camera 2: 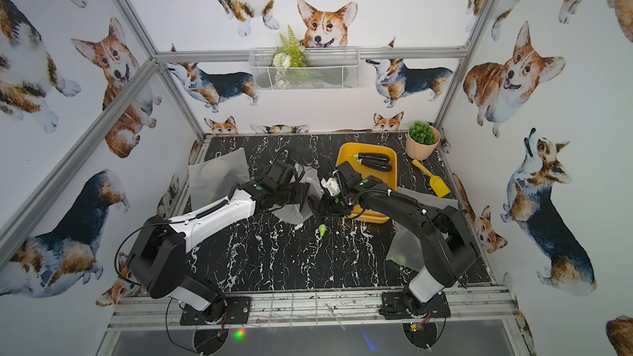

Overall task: Place the eggplant in a zip-top bag and seal the zipper
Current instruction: Place the eggplant in the zipper food storage bag.

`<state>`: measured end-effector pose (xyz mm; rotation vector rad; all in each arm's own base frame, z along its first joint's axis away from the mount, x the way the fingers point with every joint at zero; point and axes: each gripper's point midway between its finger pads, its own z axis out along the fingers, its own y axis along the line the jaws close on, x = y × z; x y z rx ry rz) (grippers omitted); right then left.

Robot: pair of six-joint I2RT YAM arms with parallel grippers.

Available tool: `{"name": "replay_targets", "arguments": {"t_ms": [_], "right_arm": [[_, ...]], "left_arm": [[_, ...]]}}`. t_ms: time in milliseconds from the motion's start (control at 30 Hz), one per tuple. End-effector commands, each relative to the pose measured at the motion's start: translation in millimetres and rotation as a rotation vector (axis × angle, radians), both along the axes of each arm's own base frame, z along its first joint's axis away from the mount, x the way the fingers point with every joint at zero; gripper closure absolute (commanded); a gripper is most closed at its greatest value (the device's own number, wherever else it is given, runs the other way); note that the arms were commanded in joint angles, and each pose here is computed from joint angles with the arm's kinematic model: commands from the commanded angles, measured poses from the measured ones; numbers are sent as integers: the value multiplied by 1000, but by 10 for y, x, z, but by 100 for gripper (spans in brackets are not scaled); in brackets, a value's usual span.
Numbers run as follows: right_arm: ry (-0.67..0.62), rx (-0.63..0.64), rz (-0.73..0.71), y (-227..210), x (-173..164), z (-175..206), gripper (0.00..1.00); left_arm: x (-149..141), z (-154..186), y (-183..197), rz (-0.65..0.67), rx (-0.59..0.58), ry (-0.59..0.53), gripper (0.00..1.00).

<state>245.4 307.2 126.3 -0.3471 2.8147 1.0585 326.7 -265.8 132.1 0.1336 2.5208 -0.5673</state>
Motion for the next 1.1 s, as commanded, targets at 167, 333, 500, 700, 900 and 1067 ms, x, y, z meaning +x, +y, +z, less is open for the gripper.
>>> {"name": "replay_targets", "arguments": {"t_ms": [167, 333, 500, 700, 900, 1067], "right_arm": [[2, 14, -208, 127, 408, -23, 69], [10, -17, -272, 203, 552, -104, 67], [-12, -48, -282, 295, 639, -112, 50], [-74, -37, -250, 359, 686, 68, 38], [-147, -48, -215, 268, 649, 231, 43], [-163, -57, -204, 213, 609, 247, 52]], "left_arm": [[-168, 31, -17, -13, -30, -4, 100], [-243, 70, -82, -11, -64, -3, 100], [-273, 129, -122, 5, -105, 10, 100], [-234, 124, -83, 43, -106, 16, 100], [-102, 102, -2, 75, -109, 19, 100], [-30, 123, 42, 88, -102, 11, 100]]}}
